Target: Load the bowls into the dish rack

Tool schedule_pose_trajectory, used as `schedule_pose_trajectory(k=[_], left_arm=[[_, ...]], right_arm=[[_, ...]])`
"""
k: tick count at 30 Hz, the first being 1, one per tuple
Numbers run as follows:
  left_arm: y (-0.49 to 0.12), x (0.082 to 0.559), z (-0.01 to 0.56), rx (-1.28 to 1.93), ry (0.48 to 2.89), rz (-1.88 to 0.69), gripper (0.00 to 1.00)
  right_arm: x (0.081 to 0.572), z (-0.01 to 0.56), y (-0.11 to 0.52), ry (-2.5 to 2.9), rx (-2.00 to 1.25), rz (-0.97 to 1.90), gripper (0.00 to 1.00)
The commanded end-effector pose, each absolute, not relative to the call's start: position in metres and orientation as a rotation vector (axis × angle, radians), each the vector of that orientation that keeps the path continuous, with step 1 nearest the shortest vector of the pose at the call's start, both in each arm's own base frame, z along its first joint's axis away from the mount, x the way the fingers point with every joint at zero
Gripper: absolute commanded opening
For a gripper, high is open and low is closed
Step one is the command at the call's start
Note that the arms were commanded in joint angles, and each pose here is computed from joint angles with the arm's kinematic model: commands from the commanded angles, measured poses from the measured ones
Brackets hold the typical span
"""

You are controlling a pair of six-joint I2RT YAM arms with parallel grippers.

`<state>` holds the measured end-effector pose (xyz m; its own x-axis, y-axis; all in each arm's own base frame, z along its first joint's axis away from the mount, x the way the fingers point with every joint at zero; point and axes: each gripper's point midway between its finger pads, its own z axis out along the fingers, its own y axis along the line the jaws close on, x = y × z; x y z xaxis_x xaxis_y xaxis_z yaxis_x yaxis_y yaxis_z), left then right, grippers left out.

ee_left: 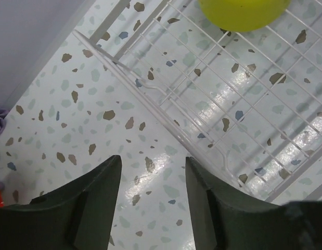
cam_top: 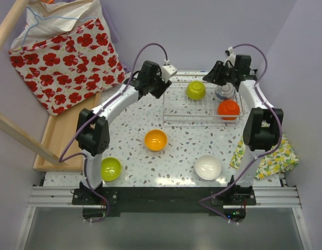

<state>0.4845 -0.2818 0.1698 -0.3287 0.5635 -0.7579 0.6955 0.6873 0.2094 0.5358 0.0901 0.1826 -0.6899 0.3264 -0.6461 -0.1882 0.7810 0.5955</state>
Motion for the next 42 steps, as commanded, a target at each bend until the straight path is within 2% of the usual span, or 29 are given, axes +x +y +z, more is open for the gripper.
schedule_pose_trajectory(k=[1, 3, 4, 6, 7, 16, 23, 27, 31, 33, 37, 42], left_arm=[[-0.262, 0.486, 0.243, 0.874, 1.886, -0.067, 0.67], [-0.246, 0.485, 0.263, 0.829, 1.862, 0.006, 0.76], [-0.236, 0.485, 0.265, 0.809, 1.869, 0.041, 0.83], [-0.214, 0.482, 0.278, 0.782, 1.87, 0.07, 0.9], [-0.199, 0.484, 0.283, 0.762, 1.878, 0.076, 0.91], [-0.095, 0.436, 0.285, 0.768, 2.028, 0.121, 0.89], [-0.059, 0.422, 0.262, 0.596, 2.179, 0.128, 0.9], [-0.057, 0.409, 0.254, 0.54, 2.241, 0.082, 0.89], [-0.049, 0.391, 0.242, 0.493, 2.289, 0.045, 0.92], [-0.026, 0.383, 0.242, 0.409, 2.303, 0.055, 0.95], [0.019, 0.362, 0.232, 0.242, 2.395, 0.046, 0.94], [0.013, 0.34, 0.224, 0.236, 2.397, -0.026, 0.93]], right_arm=[[0.502, 0.237, 0.127, 2.077, -0.167, 0.828, 0.43], [0.481, 0.235, 0.144, 2.066, -0.32, 0.813, 0.43], [0.468, 0.236, 0.163, 2.053, -0.408, 0.827, 0.43], [0.437, 0.242, 0.18, 1.989, -0.601, 0.813, 0.45], [0.421, 0.24, 0.199, 1.963, -0.698, 0.826, 0.5], [0.299, 0.232, 0.274, 1.715, -1.333, 0.814, 0.55], [0.244, 0.227, 0.336, 1.471, -1.761, 0.725, 0.56], [0.187, 0.208, 0.385, 1.27, -2.032, 0.671, 0.56], [0.142, 0.2, 0.429, 1.135, -2.154, 0.679, 0.55], [0.126, 0.187, 0.448, 1.136, -2.185, 0.713, 0.55], [0.115, 0.168, 0.468, 1.12, -2.264, 0.707, 0.54], [0.1, 0.143, 0.489, 1.055, -2.335, 0.644, 0.53]])
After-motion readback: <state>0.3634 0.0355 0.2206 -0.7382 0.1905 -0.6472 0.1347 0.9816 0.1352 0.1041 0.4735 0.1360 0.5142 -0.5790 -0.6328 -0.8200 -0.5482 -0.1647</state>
